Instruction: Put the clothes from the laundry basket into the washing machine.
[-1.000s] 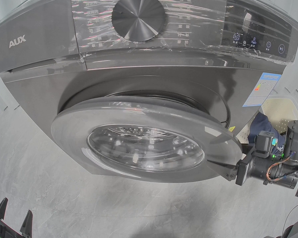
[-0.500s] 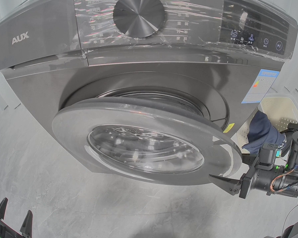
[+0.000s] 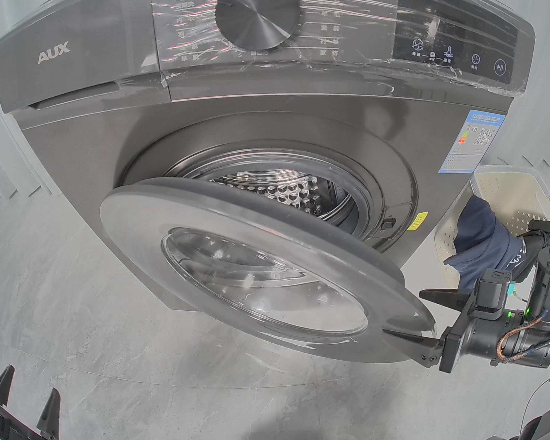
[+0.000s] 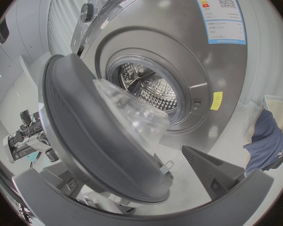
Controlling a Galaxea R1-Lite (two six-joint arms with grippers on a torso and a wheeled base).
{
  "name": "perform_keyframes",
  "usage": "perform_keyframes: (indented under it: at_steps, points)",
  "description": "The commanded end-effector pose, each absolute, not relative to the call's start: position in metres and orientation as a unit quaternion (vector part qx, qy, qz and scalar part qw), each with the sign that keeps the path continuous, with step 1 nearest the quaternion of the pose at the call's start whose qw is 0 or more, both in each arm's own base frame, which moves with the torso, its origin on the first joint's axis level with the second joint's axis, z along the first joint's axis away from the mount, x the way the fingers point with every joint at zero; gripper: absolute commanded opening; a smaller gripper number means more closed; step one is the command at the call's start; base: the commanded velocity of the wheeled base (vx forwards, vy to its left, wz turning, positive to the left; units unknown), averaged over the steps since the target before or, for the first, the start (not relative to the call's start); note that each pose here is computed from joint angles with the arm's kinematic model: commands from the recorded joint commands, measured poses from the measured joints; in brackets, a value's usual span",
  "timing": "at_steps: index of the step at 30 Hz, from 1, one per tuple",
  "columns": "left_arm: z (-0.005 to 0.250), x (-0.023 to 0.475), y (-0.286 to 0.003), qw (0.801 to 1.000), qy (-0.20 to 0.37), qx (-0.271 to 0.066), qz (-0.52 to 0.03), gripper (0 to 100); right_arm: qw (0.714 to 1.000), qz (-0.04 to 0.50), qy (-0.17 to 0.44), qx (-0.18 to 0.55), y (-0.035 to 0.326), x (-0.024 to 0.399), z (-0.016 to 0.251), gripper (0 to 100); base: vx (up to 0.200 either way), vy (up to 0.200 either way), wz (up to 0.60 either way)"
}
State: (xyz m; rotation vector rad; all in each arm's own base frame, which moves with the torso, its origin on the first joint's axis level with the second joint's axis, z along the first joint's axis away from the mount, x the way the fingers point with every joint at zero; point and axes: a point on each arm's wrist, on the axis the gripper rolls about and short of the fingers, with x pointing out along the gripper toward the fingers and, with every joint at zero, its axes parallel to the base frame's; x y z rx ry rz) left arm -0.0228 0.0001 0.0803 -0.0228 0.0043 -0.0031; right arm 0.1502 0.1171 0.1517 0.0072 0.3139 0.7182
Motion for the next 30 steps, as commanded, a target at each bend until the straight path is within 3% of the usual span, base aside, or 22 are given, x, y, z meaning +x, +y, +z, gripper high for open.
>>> perform_keyframes:
  at_steps: [1,8,18,21,23,30]
  points:
    - [0.076,-0.023,0.000,1.000,0.003,-0.012,-0.001,100,0.919,0.359,0.164,-0.001,0.127,0.156,0.148,100,-0.200,0.000,0.00]
    - [0.076,-0.023,0.000,1.000,0.003,-0.012,-0.001,100,0.907,0.380,0.182,-0.011,0.128,0.143,0.138,100,0.000,0.000,0.00]
    - [0.076,-0.023,0.000,1.000,0.003,-0.010,-0.002,100,0.899,0.365,0.239,-0.035,0.090,0.103,0.103,100,0.000,0.000,0.00]
    - [0.076,-0.023,0.000,1.000,0.003,-0.010,-0.002,100,0.901,0.339,0.269,-0.044,0.077,0.097,0.089,100,0.000,0.000,0.00]
    - [0.076,-0.023,0.000,1.000,0.003,-0.010,-0.002,100,0.919,0.280,0.276,-0.031,0.064,0.108,0.089,100,0.000,0.000,0.00]
    - [0.076,-0.023,0.000,1.000,0.003,-0.010,-0.002,100,0.944,0.228,0.239,-0.020,0.058,0.159,0.114,100,0.000,0.000,0.00]
